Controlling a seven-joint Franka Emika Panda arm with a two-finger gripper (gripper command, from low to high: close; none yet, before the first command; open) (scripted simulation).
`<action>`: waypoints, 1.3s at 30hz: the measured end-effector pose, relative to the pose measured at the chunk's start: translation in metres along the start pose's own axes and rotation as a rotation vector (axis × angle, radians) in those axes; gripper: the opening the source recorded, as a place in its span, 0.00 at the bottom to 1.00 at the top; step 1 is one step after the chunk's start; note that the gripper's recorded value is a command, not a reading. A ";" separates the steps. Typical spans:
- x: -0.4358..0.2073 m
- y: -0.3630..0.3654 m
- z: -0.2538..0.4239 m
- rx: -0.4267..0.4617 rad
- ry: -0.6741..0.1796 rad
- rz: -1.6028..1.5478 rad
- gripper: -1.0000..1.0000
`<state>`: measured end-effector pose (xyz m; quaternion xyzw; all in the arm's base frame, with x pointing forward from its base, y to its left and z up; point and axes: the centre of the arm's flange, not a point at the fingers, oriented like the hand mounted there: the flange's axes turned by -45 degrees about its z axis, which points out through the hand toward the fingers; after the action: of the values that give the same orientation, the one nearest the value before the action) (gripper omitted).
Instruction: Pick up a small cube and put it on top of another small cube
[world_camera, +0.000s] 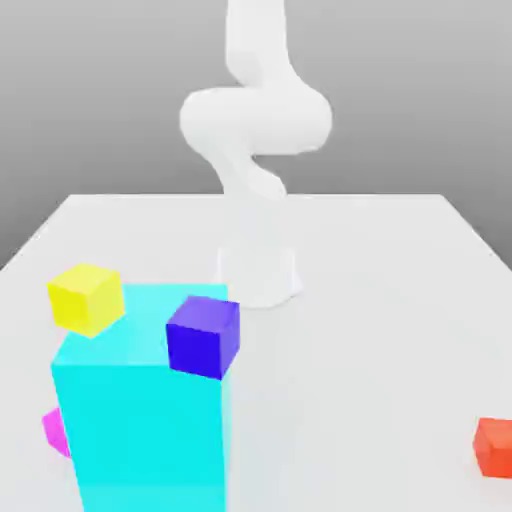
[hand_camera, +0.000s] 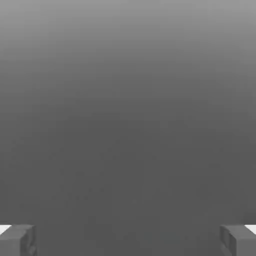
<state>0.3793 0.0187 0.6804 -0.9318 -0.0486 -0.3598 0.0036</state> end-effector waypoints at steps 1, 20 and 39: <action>0.001 -0.008 0.020 0.019 -0.027 -0.044 0.50; -0.129 -0.228 0.313 0.373 -0.432 -0.894 0.50; -0.312 -0.301 0.447 0.519 -0.600 -1.278 0.00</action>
<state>0.4216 0.3095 0.1312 -0.7495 -0.6620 0.0006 0.0000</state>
